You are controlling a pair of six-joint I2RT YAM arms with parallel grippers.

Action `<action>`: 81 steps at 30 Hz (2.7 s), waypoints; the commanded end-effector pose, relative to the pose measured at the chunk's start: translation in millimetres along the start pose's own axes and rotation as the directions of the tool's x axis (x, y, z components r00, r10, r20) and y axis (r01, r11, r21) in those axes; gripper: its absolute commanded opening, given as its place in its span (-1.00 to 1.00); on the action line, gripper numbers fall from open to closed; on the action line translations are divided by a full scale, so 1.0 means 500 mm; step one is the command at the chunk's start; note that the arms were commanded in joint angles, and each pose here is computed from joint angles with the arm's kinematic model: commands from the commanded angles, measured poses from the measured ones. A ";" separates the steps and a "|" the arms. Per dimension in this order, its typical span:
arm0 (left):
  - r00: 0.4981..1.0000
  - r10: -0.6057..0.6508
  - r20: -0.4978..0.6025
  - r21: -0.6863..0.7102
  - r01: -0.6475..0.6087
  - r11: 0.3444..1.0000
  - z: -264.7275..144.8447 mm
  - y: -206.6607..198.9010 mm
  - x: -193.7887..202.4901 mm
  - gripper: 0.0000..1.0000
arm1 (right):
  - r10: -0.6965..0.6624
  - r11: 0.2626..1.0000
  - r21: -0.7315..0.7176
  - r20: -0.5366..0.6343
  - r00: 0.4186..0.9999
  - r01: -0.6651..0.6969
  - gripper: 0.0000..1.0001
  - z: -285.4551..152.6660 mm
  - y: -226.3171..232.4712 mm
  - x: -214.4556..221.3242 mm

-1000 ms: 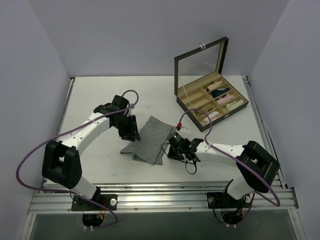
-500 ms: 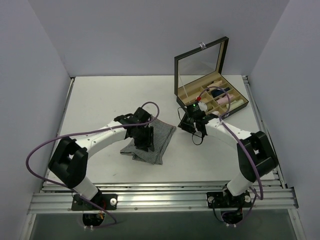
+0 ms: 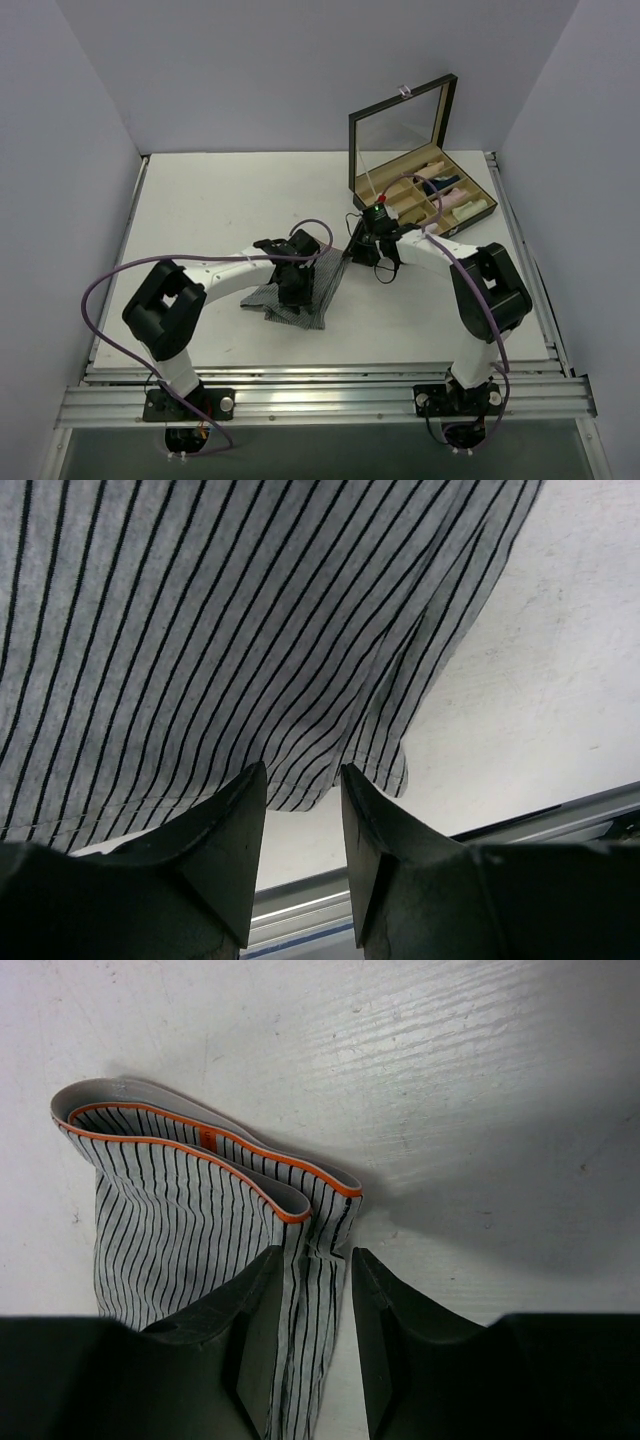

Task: Roll the underwear
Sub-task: Fold the underwear

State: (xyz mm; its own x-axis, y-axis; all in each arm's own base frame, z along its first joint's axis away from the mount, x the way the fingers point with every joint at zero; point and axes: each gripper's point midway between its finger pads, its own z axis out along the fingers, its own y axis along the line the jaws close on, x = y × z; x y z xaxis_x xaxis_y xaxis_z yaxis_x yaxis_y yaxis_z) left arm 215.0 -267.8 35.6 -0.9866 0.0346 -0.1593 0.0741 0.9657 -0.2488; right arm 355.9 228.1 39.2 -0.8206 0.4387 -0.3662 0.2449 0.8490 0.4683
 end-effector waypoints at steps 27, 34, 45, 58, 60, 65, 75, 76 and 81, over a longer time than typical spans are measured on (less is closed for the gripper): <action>0.997 0.003 0.083 0.044 -0.007 0.999 -0.030 -0.069 -0.047 -0.95 | -0.097 0.995 0.008 0.021 0.995 0.097 -0.11 0.009 0.014 -0.003; 0.997 -0.062 0.055 0.182 0.051 0.982 -0.045 -0.116 -0.036 -0.36 | -0.107 0.994 0.008 -0.001 0.994 0.107 -0.01 -0.003 0.007 0.021; 0.971 -0.168 0.169 0.186 0.136 0.973 -0.171 0.006 -0.192 -0.09 | -0.103 0.995 0.005 -0.071 0.992 0.103 -0.01 -0.056 0.011 0.152; 0.971 -0.238 0.025 0.105 0.234 0.967 -0.069 0.233 -0.174 -0.08 | -0.097 0.990 0.097 -0.061 0.993 0.103 -0.08 -0.039 0.010 0.265; 0.972 -0.234 0.001 0.108 0.232 0.967 -0.055 0.235 -0.161 -0.08 | -0.102 0.987 0.118 -0.054 0.993 0.107 -0.09 -0.040 0.006 0.266; 0.969 -0.243 -0.047 0.091 0.246 0.965 -0.024 0.247 -0.122 -0.10 | -0.112 0.980 0.158 -0.052 0.992 0.119 -0.07 -0.049 -0.009 0.269; 0.950 -0.286 -0.125 0.110 0.300 0.948 0.004 0.205 -0.034 -0.49 | -0.113 0.983 0.137 -0.067 0.991 0.121 -0.82 -0.060 -0.012 0.279; 0.950 -0.290 -0.118 0.089 0.301 0.949 -0.002 0.205 -0.029 -0.48 | -0.114 0.982 0.143 -0.068 0.991 0.123 -0.89 -0.066 -0.018 0.278; 0.944 -0.330 0.011 0.025 0.330 0.944 -0.090 0.214 -0.080 -0.28 | -0.112 0.985 0.128 -0.054 0.992 0.118 -1.00 -0.100 -0.028 0.268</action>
State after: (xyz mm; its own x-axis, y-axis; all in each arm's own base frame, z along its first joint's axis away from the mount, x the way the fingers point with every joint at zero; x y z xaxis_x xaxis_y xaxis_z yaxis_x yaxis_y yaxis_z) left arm 232.1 -165.7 23.7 -0.9757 -0.2169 0.0316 -0.2145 0.9149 -0.3421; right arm 220.7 276.4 11.0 -0.8823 0.3193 -0.3458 0.2012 0.9201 0.3361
